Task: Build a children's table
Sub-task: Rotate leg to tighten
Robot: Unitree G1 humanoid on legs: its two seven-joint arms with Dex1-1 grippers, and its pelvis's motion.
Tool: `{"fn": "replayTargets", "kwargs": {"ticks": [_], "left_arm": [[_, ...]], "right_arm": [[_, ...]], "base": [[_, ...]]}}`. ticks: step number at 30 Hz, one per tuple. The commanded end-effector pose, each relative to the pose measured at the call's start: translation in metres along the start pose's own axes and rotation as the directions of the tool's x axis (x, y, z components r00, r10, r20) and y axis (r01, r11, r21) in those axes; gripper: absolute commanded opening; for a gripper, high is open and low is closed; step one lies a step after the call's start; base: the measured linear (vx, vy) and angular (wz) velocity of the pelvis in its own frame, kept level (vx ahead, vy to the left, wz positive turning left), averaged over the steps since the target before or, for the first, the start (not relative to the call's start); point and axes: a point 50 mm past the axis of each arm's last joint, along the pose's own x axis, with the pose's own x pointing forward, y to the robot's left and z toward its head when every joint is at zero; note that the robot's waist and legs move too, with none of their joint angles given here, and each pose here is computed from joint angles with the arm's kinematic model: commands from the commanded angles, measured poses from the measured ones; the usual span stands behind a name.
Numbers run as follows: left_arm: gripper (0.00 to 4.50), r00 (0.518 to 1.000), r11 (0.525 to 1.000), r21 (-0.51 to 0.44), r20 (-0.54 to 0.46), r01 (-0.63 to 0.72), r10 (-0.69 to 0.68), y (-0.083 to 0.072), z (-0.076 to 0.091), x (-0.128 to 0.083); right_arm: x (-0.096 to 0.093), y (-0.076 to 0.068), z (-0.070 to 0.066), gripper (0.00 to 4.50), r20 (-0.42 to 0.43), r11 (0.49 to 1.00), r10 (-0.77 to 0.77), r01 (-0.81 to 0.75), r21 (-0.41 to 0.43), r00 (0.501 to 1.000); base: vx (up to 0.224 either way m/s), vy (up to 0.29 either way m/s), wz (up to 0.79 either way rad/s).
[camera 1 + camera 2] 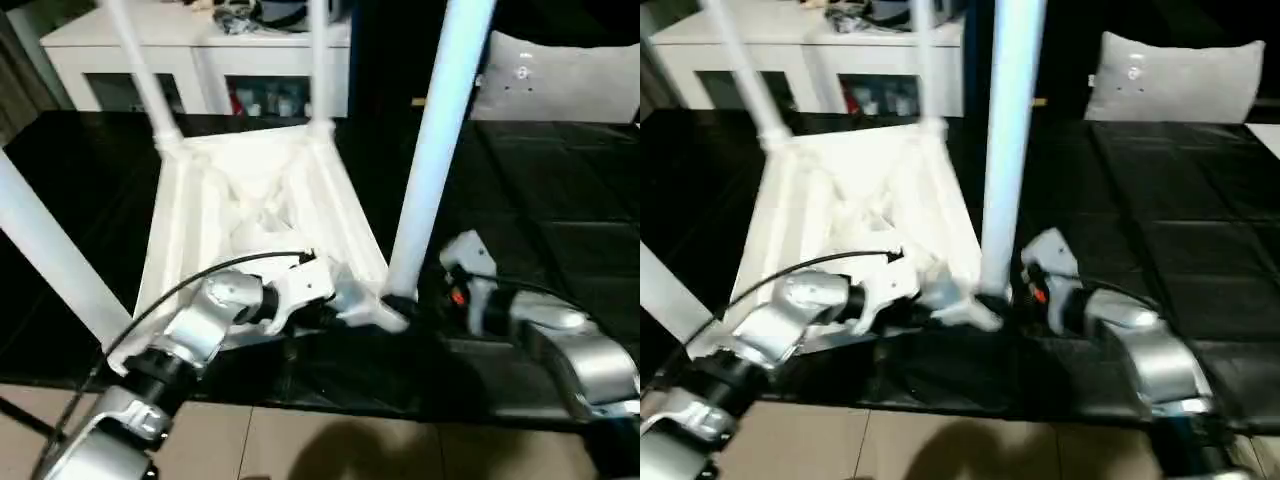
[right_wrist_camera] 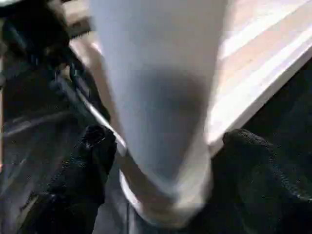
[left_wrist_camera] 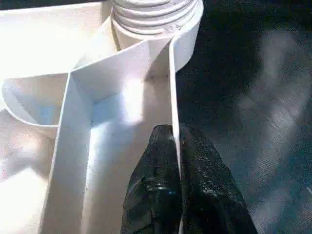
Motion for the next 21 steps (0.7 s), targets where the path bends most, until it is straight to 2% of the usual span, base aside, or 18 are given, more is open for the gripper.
{"fn": "replayTargets", "kwargs": {"ticks": [1, 3, 6, 8, 9, 12, 15, 21], "left_arm": [[0.00, 0.992, 0.990, 0.065, -0.026, 0.122, -0.121, -0.009, 0.002, 0.000], [0.00, 0.987, 0.984, 0.076, -0.038, 0.158, -0.155, -0.011, 0.000, -0.003], [0.00, 0.970, 0.966, 0.096, -0.063, 0.238, -0.233, -0.016, -0.003, -0.008], [0.00, 0.967, 0.962, 0.099, -0.066, 0.253, -0.247, -0.018, -0.004, -0.008], [0.00, 0.966, 0.961, 0.099, -0.067, 0.257, -0.251, -0.018, -0.004, -0.008], [0.00, 0.958, 0.952, 0.109, -0.076, 0.285, -0.277, -0.020, -0.004, -0.010], [0.00, 0.957, 0.951, 0.115, -0.079, 0.287, -0.279, -0.020, -0.005, -0.010], [0.00, 0.956, 0.949, 0.123, -0.080, 0.291, -0.283, -0.019, -0.005, -0.010]], "right_arm": [[-0.002, 0.003, 0.005, 3.50, 0.000, 0.994, 0.103, -0.103, -0.031, 0.995], [-0.004, 0.005, 0.006, 3.50, -0.011, 0.987, 0.155, -0.155, -0.030, 0.988], [-0.007, 0.007, 0.006, 3.06, -0.019, 0.965, 0.263, -0.263, -0.013, 0.965], [-0.007, 0.007, 0.006, 2.98, -0.020, 0.961, 0.276, -0.277, -0.012, 0.961], [-0.007, 0.007, 0.006, 2.71, -0.020, 0.960, 0.279, -0.279, -0.013, 0.960], [-0.006, 0.007, 0.006, 2.62, -0.013, 0.947, 0.321, -0.321, -0.008, 0.947], [-0.003, 0.010, 0.008, 2.24, 0.003, 0.938, 0.347, -0.347, -0.005, 0.938], [0.002, 0.014, 0.006, 1.97, 0.018, 0.924, 0.382, -0.382, 0.007, 0.924]], "base": [[0.000, 0.000, 0.00], [0.000, 0.000, 0.00], [0.000, 0.000, 0.00], [0.000, 0.000, 0.00], [0.000, 0.000, 0.00], [0.000, 0.000, 0.00], [0.000, 0.000, 0.00], [0.000, 0.000, 0.00]]}}
